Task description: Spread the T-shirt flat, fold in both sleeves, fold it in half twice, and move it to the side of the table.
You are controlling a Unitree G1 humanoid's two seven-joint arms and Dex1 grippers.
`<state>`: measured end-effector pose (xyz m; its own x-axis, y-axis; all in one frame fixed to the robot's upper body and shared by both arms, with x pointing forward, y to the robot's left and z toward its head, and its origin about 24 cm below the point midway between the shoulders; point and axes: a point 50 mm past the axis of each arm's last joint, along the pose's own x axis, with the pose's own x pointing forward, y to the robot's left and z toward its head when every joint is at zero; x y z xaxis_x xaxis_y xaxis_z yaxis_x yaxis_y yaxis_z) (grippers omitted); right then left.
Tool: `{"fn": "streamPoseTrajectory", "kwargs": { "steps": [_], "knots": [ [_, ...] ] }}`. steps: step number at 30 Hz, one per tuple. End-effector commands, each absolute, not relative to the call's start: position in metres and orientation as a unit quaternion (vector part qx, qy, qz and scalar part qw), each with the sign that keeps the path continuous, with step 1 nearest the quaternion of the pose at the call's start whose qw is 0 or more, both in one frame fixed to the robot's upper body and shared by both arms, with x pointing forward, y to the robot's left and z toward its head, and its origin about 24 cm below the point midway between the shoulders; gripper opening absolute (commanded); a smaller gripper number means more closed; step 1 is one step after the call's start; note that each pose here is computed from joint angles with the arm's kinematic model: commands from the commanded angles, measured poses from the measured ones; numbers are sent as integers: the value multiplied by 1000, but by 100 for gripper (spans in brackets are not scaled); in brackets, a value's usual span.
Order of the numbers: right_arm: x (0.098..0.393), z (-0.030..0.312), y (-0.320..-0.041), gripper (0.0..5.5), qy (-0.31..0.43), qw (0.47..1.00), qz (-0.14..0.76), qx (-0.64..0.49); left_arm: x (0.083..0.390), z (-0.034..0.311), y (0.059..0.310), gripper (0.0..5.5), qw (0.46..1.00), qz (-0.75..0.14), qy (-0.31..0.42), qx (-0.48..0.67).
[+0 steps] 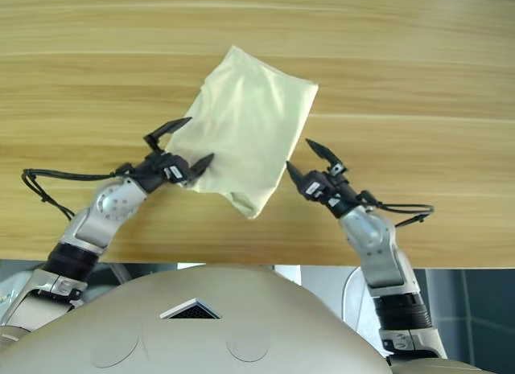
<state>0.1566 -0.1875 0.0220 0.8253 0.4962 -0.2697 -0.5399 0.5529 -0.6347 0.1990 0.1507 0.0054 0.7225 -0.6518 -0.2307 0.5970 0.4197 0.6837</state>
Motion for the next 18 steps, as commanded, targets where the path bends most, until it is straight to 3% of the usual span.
{"fn": "streamPoseTrajectory", "kwargs": {
  "steps": [1, 6, 10, 16, 18],
  "knots": [
    [159, 21, -183, 311, 32, 870, 306, -385, 179, -14, 168, 464, 852, -350, 45, 385],
    [171, 24, -176, 311, 16, 857, 320, -403, 148, -7, 167, 464, 875, -322, 75, 353],
    [181, 27, -172, 311, 6, 859, 311, -408, 146, 26, 153, 464, 891, -337, 1, 305],
    [149, 39, -171, 311, -2, 851, 347, -393, 157, 82, 153, 464, 927, -295, -97, 210],
    [130, 39, -174, 311, 10, 841, 384, -380, 175, 98, 169, 464, 937, -241, -125, 222]
  ]
}}
